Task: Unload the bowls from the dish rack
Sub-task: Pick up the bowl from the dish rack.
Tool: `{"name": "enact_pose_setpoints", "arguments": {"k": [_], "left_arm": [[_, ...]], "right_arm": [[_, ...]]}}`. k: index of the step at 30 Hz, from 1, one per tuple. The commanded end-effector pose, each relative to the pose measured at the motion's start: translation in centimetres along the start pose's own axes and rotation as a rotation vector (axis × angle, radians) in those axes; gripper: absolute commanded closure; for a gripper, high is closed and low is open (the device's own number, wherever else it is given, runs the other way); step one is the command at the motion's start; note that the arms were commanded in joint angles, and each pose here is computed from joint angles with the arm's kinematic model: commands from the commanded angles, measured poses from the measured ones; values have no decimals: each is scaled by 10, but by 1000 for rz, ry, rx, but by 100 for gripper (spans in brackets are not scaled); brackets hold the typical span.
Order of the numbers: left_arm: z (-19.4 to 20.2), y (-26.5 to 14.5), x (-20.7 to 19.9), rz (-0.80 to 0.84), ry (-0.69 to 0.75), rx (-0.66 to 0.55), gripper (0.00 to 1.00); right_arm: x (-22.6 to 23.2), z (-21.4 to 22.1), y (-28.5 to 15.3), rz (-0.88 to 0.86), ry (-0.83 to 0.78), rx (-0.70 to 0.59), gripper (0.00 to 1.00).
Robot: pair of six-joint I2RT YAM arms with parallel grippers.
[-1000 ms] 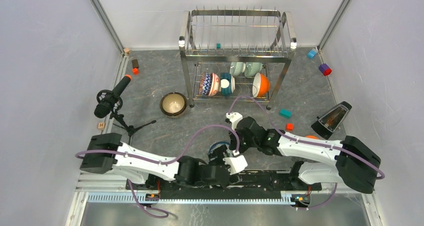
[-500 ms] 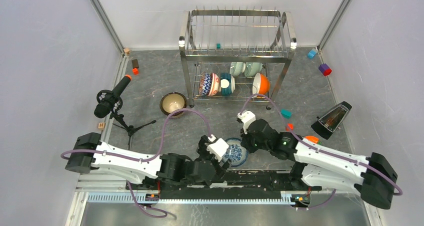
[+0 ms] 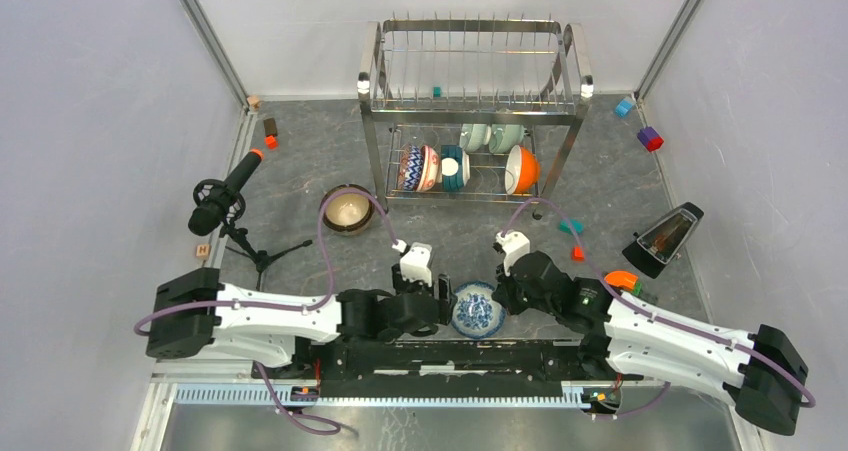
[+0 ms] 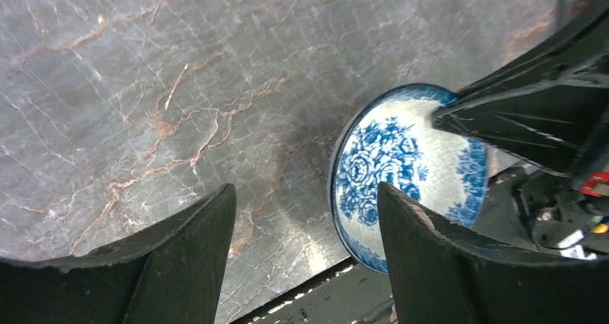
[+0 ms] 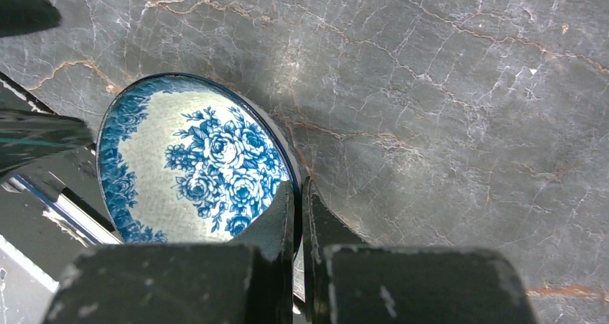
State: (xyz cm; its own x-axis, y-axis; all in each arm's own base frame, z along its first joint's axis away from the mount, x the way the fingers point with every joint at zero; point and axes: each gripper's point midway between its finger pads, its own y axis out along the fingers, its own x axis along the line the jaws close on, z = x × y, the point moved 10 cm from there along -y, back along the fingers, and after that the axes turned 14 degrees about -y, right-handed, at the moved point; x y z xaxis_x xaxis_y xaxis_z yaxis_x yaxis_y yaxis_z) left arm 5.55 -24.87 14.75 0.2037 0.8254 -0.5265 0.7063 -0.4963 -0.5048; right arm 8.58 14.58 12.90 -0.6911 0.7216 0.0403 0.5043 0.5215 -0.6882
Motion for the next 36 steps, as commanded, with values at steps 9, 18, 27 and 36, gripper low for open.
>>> {"name": "enact_pose_setpoints", "arguments": {"k": [9,18,27,36], "left_arm": [[16,21,-21,-90,-106,96,47],[24,26,-21,-84,-60,136,72],[19,28,-36,-38,-67,130,98],[22,32,-44,-20,-95,149,98]], "right_arm": [[6,-18,-4,-27,127,-162,100],[7,-15,-3,-38,138,-161,100],[2,-14,-3,12,49,-84,71],[-4,0,3,68,33,-25,74]]}}
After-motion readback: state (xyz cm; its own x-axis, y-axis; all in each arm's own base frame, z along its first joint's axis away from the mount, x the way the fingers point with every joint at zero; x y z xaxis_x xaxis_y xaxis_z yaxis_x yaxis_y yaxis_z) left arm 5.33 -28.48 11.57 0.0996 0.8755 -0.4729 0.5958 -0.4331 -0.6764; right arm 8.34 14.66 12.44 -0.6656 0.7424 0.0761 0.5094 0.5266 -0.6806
